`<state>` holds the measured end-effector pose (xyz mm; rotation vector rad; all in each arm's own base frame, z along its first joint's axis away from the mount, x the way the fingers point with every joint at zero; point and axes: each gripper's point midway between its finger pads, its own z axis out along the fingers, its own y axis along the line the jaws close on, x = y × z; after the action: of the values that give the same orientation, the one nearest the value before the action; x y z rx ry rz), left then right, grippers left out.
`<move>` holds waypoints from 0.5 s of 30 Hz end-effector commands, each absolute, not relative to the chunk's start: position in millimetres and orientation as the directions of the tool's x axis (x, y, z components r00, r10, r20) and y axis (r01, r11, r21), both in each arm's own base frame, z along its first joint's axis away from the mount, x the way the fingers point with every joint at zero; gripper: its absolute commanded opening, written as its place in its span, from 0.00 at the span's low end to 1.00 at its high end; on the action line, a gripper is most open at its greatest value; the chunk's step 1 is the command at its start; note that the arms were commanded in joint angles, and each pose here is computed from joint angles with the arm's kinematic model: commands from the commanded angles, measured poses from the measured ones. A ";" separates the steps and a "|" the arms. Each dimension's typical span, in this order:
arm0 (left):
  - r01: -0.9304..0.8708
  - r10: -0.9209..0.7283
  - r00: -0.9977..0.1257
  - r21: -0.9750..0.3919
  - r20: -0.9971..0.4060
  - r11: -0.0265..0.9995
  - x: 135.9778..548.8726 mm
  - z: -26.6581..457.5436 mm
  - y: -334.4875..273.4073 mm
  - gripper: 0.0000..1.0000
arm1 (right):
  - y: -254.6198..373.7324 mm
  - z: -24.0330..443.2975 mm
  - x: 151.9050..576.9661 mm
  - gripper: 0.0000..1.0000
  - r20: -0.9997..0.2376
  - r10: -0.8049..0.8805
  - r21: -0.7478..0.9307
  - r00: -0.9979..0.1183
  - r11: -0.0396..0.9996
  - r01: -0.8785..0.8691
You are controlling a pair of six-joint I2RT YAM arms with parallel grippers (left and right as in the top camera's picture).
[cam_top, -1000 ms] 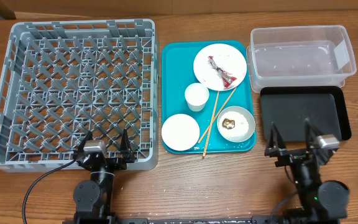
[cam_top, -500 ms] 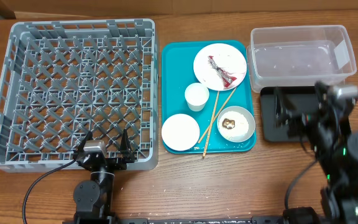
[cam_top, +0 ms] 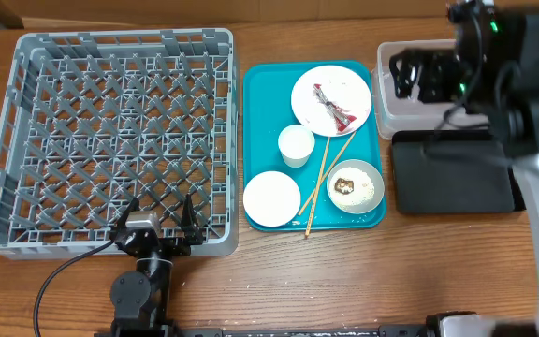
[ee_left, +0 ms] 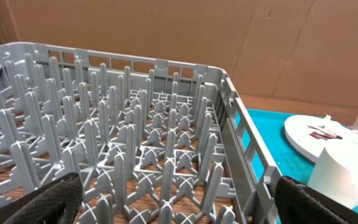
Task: Sort waste into correct bins and load items into the dishwasher
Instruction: 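Reach the right gripper to the plate and grasp the tissue scrap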
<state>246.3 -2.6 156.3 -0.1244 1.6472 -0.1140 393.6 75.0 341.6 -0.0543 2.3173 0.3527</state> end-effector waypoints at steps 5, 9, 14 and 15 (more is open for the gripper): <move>-0.006 -0.132 -0.074 -0.132 -0.989 0.991 246.1 156.6 -3.0 1.00 | 105.5 339.3 426.1 1.00 -0.696 0.082 0.347 -0.713 0.908 -0.235; -0.006 -0.132 -0.074 -0.132 -0.989 0.991 246.1 156.6 -3.0 1.00 | 132.4 331.4 447.2 0.99 -0.751 -0.040 0.278 -0.659 0.885 -0.372; -0.006 -0.132 -0.074 -0.132 -0.989 0.991 246.1 156.6 -3.0 1.00 | 155.5 285.7 474.2 0.98 -0.730 -0.154 0.160 -0.666 0.909 -0.385; -0.006 -0.132 -0.074 -0.132 -0.989 0.991 246.1 156.6 -3.0 1.00 | 156.4 272.8 479.6 0.98 -0.715 -0.168 0.132 -0.679 0.921 -0.367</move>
<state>246.3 -2.6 156.1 -0.1244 1.6480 -0.1140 460.0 149.1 313.4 -0.3327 2.2547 0.4973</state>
